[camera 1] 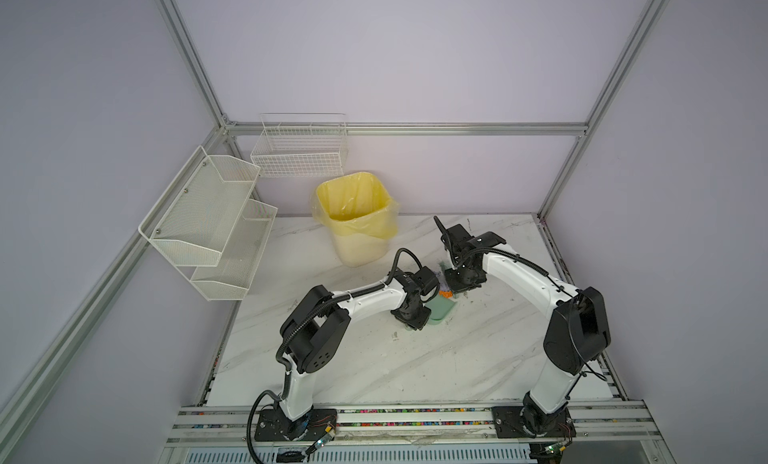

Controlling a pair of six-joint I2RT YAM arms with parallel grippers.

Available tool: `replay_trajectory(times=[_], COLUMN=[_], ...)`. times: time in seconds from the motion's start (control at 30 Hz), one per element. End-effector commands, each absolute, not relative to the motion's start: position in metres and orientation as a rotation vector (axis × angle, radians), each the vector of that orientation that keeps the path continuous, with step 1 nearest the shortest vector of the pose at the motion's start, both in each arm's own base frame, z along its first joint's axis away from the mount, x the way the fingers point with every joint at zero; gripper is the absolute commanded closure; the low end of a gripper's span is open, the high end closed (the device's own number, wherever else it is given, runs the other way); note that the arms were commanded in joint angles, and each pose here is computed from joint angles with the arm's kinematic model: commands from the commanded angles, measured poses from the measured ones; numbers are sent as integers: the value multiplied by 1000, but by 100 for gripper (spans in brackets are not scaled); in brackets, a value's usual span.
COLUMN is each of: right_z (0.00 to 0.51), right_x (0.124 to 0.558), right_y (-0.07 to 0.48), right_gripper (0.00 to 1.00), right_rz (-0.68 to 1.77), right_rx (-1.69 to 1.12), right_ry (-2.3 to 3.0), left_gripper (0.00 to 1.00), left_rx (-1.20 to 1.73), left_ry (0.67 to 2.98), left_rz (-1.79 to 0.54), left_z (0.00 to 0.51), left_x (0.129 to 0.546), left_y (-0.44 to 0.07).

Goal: Sweep away the paper scraps from the table

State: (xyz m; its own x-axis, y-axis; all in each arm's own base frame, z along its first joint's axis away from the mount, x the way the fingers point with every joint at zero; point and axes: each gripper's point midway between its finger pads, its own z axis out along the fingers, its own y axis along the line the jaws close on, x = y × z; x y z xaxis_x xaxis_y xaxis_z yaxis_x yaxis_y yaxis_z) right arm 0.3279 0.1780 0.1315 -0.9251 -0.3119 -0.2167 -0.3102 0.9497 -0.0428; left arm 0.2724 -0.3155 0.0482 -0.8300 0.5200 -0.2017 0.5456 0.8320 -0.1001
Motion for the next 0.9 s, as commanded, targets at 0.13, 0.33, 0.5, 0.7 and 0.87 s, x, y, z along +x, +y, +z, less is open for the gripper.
replay_trajectory(times=[0.13,0.33,0.5,0.7,0.87], right_z=[155,178,183,206,218], right_x=[286,289,303,323,360], right_y=[215,207,189,187,177], right_gripper=[100,100,100,100,100], right_rz=[357,329,204,250,304], right_rx=[-594,-491,-418,-370,-266], right_ry=[2880,2825,2788,2708,2602], left_gripper=[84,84,84,84,84], left_rx=[829,822,799,734,709], left_ry=[2812,2820,2840,2847,2858], left_rz=[-244,-237,-224,-162,-151], left_z=[66,63,61,60,56], left_x=[286,285,285,287,286], left_y=[-326,-323,-314,-295,-288])
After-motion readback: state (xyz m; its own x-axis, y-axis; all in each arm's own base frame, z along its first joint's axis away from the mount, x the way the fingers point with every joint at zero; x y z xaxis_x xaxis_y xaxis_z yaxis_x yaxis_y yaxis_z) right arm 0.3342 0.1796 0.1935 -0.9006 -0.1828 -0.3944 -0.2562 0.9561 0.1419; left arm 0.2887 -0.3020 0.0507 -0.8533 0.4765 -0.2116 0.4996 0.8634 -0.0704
